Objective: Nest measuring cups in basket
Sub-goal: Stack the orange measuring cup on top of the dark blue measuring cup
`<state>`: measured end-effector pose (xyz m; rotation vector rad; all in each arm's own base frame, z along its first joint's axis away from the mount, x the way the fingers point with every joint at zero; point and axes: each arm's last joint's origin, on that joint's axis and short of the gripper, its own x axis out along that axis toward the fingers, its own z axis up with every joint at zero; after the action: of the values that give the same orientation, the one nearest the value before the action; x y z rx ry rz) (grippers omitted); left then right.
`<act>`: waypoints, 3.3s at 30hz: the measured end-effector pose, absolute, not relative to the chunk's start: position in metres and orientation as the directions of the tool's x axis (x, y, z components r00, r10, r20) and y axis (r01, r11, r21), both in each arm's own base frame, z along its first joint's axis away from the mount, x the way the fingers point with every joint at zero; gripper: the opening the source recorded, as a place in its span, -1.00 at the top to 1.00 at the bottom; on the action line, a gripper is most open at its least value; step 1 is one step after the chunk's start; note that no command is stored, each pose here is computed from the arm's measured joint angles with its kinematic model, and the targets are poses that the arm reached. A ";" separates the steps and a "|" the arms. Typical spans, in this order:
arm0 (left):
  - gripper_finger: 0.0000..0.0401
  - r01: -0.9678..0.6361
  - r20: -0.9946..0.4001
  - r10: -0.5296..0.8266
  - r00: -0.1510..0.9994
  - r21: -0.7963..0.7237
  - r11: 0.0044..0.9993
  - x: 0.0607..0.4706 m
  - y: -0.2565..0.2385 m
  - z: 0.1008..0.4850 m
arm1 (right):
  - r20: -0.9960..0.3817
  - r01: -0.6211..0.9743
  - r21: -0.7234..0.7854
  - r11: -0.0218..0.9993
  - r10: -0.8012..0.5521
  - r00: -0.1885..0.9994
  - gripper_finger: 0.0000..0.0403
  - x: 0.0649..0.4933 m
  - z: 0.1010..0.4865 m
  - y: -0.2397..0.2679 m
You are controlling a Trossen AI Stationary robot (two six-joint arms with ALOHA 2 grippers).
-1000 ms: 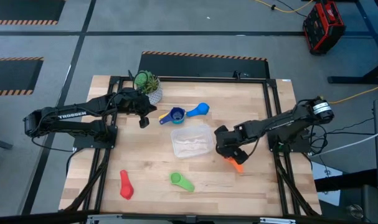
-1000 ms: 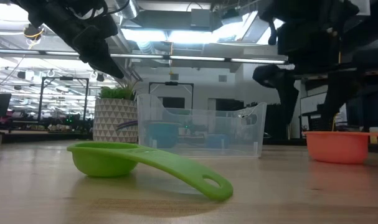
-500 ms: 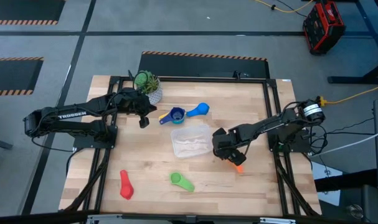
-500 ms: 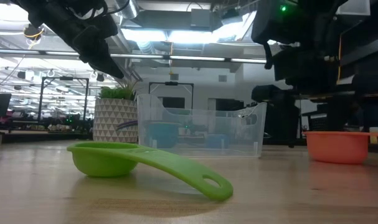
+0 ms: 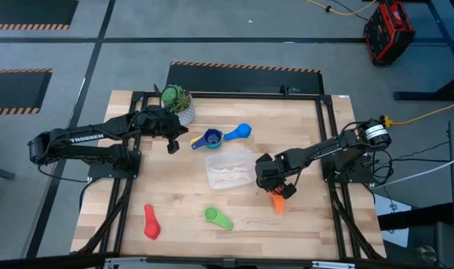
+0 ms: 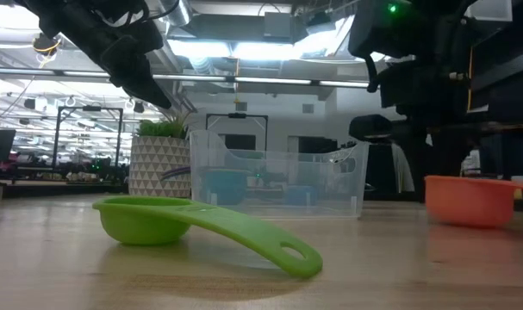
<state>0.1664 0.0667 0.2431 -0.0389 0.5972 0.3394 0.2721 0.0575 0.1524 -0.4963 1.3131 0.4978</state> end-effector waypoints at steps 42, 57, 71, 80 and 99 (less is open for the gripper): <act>0.86 -0.324 -0.558 0.302 0.773 0.062 0.944 0.166 0.067 0.243 | -0.657 0.211 0.177 0.961 -0.044 0.752 0.92 0.351 0.339 -0.117; 0.86 -0.324 -0.558 0.302 0.773 0.062 0.944 0.166 0.067 0.243 | -0.742 0.316 0.281 0.906 -0.003 0.670 0.91 0.400 0.254 -0.146; 0.86 -0.324 -0.557 0.303 0.773 0.063 0.944 0.166 0.067 0.243 | -0.748 0.318 0.303 0.898 0.018 0.663 0.91 0.417 0.220 -0.151; 0.86 -0.324 -0.557 0.303 0.773 0.063 0.944 0.166 0.067 0.243 | -0.770 0.325 0.310 0.894 0.036 0.637 0.91 0.426 0.191 -0.154; 0.86 -0.324 -0.557 0.302 0.773 0.063 0.944 0.166 0.067 0.243 | -0.779 0.328 0.310 0.892 0.041 0.626 0.81 0.428 0.184 -0.155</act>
<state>0.1665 0.0668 0.2431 -0.0377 0.5970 0.3391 0.4277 -0.1547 0.1840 0.4529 0.8859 -0.1712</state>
